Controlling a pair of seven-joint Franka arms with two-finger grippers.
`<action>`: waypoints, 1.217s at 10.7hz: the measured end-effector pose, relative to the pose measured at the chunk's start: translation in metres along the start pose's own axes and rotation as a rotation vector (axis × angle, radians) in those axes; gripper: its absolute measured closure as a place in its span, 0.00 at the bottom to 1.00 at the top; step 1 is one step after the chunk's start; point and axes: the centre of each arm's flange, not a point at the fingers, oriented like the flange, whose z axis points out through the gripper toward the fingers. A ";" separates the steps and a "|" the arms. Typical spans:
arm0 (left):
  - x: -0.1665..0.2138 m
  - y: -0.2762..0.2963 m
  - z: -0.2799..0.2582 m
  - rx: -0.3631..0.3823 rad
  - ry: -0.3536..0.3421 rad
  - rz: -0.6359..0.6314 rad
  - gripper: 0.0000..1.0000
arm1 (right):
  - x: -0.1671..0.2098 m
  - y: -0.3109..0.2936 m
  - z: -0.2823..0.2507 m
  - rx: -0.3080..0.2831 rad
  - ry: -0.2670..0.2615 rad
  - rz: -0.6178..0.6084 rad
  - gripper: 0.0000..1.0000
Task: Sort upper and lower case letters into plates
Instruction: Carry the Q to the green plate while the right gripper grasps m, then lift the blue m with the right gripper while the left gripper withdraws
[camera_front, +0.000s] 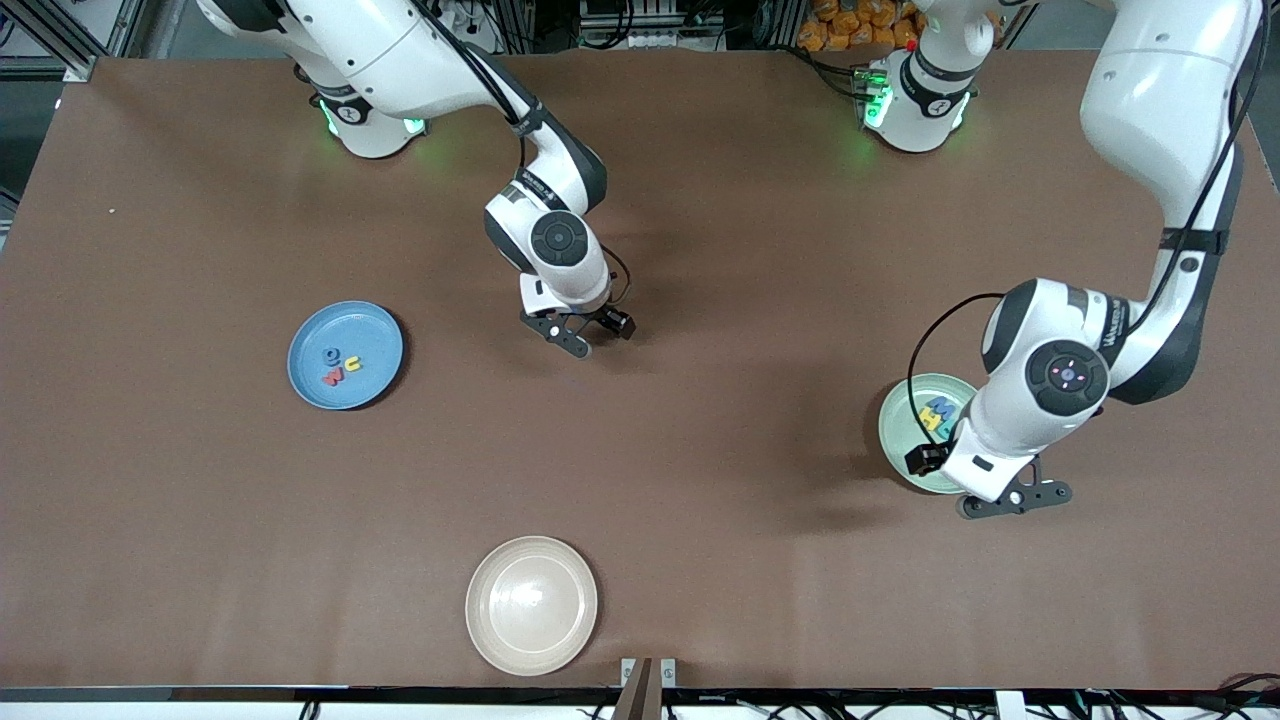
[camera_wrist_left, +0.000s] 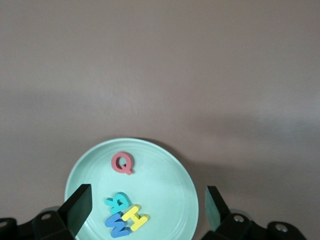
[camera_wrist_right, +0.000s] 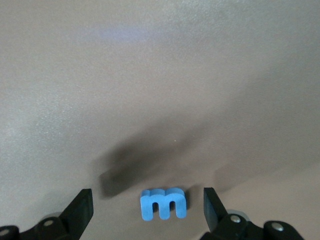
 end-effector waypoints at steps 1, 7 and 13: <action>0.002 -0.002 -0.022 0.005 0.027 0.027 0.00 | -0.001 0.002 -0.002 0.010 0.004 -0.001 0.02; -0.011 0.004 -0.088 0.006 0.025 0.037 0.00 | -0.007 0.025 0.005 0.071 0.023 -0.005 0.04; -0.019 0.015 -0.106 -0.010 0.008 0.041 0.00 | -0.011 0.025 0.004 0.072 0.020 -0.010 0.29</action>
